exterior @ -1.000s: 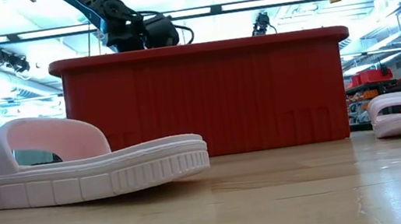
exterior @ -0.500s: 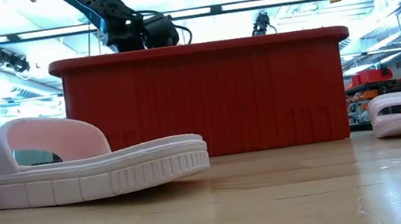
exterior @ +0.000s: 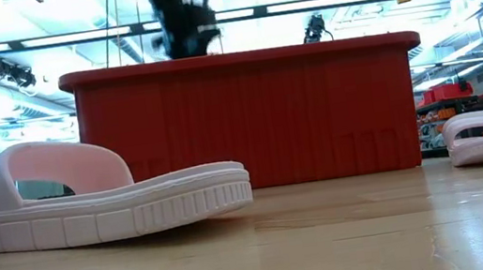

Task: Pick and place slides into bin
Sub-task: Put the green slipper into the red bin

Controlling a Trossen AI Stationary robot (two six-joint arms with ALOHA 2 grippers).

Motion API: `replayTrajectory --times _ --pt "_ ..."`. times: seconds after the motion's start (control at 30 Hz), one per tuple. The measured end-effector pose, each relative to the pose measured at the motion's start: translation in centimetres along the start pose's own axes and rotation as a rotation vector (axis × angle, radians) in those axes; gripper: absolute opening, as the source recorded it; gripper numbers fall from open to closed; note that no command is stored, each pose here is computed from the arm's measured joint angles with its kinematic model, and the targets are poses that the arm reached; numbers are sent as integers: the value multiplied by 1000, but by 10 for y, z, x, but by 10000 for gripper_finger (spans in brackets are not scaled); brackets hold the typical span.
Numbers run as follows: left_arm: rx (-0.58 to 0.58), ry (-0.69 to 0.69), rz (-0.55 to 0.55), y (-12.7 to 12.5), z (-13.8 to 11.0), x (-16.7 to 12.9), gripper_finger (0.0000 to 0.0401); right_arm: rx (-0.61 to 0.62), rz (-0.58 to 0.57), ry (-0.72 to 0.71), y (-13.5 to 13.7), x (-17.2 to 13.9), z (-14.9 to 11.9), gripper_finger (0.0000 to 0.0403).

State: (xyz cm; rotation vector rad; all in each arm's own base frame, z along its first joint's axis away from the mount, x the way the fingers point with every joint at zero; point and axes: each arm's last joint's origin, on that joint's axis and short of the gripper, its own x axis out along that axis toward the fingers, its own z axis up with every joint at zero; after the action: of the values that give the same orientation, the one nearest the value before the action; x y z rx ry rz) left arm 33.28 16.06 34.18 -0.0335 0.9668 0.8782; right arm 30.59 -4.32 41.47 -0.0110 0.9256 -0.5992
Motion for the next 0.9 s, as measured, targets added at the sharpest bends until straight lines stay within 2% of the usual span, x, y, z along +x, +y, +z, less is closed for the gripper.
replayTrajectory --times 0.1,0.27,0.37,0.5,0.67,0.8,0.9 --pt "-28 -32 -2 19 17 -37 164 120 -24 -19 -37 11 7 89" --pt "-89 -157 -17 52 37 -103 72 259 135 -39 -89 49 19 36" --pt "-118 -267 -28 68 44 -138 14 315 162 -55 -112 84 26 8" --pt "-134 -429 -52 79 38 -169 15 405 211 22 -134 144 23 6" --pt "-134 -492 -49 93 27 -194 6 502 265 187 -140 227 5 4" --pt "-109 -514 -37 99 22 -203 15 556 345 192 -133 274 -1 3" --pt "-68 -514 -28 99 22 -204 8 588 349 160 -126 300 -2 2"
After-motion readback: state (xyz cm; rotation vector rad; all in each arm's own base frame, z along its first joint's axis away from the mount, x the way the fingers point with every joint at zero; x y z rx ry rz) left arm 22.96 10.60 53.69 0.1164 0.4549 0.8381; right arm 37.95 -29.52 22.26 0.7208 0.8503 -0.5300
